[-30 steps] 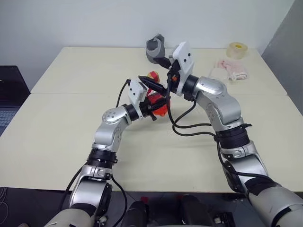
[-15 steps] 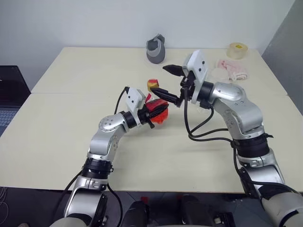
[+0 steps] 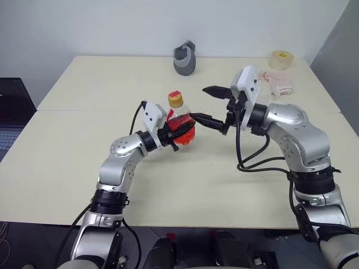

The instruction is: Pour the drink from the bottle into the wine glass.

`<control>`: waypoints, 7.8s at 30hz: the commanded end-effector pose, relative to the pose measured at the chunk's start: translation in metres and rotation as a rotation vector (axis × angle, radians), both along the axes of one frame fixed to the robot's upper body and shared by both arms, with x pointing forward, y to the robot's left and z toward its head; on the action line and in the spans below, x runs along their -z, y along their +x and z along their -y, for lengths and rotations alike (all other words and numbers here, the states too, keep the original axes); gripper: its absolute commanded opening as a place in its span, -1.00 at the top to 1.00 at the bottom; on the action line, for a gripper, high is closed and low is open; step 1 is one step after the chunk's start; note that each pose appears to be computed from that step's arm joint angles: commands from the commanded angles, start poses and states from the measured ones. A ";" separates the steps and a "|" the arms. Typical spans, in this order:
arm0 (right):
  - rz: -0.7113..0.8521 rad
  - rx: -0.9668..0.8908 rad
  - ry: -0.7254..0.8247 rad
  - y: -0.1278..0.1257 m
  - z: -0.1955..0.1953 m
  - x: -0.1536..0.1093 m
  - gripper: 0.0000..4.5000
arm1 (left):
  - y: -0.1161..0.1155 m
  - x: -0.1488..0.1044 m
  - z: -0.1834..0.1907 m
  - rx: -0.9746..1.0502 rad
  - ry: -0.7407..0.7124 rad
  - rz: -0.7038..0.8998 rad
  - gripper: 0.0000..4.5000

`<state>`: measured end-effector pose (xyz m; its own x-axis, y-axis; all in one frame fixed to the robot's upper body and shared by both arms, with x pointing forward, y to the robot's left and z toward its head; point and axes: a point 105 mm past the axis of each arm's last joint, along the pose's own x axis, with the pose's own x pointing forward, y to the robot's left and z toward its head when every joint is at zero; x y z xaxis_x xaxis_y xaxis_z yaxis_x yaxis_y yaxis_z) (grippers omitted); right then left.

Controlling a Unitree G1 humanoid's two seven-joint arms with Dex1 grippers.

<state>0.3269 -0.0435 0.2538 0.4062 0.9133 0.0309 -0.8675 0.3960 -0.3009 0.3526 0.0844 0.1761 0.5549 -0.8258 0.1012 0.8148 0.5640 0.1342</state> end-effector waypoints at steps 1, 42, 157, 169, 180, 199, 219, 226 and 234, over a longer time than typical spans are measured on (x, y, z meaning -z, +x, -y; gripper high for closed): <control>0.040 -0.047 0.038 -0.009 -0.017 -0.015 -1.00 | -0.002 -0.015 0.001 0.017 -0.020 0.056 0.56; 0.038 0.135 0.026 0.035 -0.018 -0.019 -1.00 | -0.011 -0.008 0.000 0.045 0.008 0.028 0.56; 0.005 0.095 0.072 0.022 -0.013 -0.030 -1.00 | -0.004 -0.013 0.001 0.062 0.014 0.050 0.58; -0.016 0.123 0.014 0.013 0.016 -0.023 -1.00 | -0.004 -0.014 0.004 0.076 0.014 0.050 0.58; -0.079 -0.039 0.102 -0.006 -0.020 -0.029 -1.00 | -0.003 -0.014 0.007 0.081 0.011 0.051 0.58; -0.195 -0.073 0.155 0.007 -0.048 -0.028 -1.00 | -0.008 -0.010 0.006 0.075 0.006 0.043 0.58; -0.117 -0.094 0.128 0.003 -0.047 -0.035 0.43 | -0.012 -0.009 0.007 0.092 0.014 0.049 0.58; -0.124 -0.139 0.090 0.005 -0.041 -0.037 0.43 | -0.019 -0.007 0.006 0.113 0.026 0.047 0.58; -0.339 -0.121 0.191 0.007 -0.028 -0.046 0.43 | -0.020 -0.007 0.006 0.115 0.028 0.044 0.58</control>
<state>0.3360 -0.0048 0.2723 0.2908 0.9567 0.0164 -0.9518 0.2874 0.1074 0.3391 0.0792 0.1695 0.4799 -0.8756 0.0543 0.8642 0.4825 0.1428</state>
